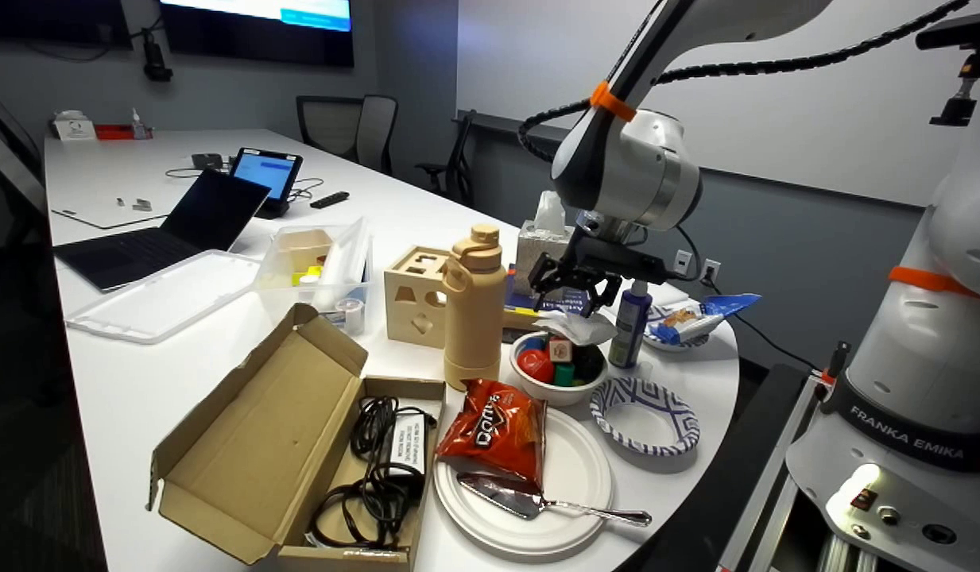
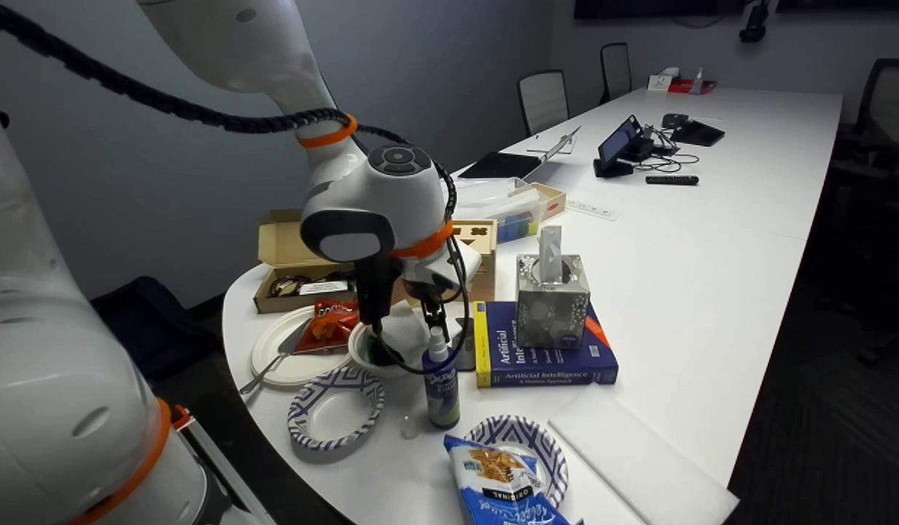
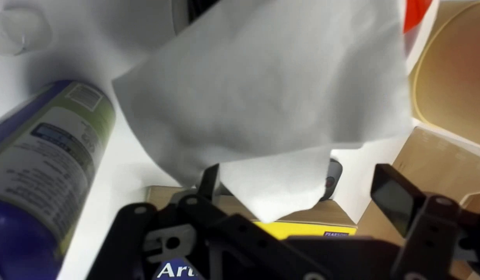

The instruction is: Fold the tissue on top of the bowl with blocks

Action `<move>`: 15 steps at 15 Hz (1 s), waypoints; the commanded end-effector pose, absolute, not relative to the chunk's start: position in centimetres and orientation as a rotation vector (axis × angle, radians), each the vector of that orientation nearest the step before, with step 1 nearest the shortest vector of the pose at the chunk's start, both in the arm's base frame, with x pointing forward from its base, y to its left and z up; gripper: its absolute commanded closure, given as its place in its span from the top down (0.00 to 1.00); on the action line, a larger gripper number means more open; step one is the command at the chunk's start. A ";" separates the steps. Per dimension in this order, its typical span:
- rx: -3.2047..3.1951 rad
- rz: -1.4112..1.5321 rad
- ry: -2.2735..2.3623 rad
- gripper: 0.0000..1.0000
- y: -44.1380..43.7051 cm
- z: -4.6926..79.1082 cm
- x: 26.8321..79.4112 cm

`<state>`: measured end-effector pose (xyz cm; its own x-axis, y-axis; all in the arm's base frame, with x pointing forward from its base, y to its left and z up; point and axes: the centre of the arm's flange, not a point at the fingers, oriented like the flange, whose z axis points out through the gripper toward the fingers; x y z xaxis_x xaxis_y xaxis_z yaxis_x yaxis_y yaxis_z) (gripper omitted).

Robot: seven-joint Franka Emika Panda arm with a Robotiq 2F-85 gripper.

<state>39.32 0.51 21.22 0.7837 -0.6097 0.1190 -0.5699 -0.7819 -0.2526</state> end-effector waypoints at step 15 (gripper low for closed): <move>-3.002 -0.204 0.750 1.00 1.8 37.7 36.2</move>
